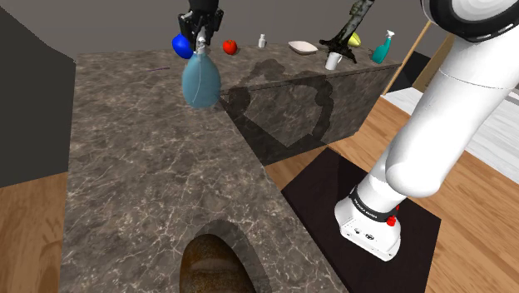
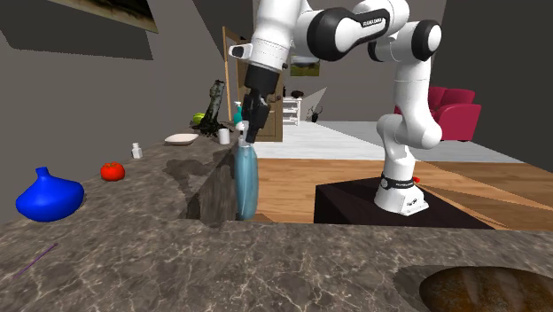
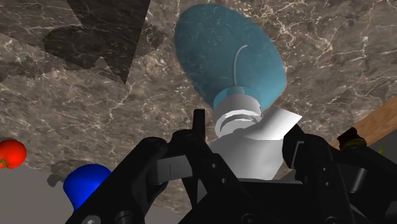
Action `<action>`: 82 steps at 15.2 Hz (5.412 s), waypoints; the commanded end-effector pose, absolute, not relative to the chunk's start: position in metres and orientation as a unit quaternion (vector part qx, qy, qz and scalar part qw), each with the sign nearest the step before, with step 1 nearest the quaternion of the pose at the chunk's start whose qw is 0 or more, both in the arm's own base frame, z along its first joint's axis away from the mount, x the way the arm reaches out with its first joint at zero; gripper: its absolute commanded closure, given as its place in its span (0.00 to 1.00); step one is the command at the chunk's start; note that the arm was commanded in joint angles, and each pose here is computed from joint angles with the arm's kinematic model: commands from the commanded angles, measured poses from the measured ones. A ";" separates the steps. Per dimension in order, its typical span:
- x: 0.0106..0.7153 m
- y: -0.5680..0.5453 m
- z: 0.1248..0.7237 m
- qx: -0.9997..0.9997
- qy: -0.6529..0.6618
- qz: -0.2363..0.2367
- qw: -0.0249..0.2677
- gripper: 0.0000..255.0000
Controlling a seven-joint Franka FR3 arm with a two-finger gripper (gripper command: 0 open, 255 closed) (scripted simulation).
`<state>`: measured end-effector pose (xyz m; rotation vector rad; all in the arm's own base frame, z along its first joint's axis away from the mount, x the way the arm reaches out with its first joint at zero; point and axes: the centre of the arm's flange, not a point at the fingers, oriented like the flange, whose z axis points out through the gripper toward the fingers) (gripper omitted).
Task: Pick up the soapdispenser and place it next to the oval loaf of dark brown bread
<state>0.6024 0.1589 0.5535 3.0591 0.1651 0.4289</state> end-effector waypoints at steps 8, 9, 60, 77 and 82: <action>0.558 0.177 0.599 0.989 0.053 0.139 0.024 1.00; 0.547 0.182 0.604 0.989 0.053 0.139 0.024 1.00; 0.230 0.307 0.643 0.989 0.053 0.139 0.024 1.00; 0.230 0.307 0.553 0.989 0.053 0.139 0.024 1.00; 0.230 0.307 0.527 0.989 0.053 0.139 0.024 1.00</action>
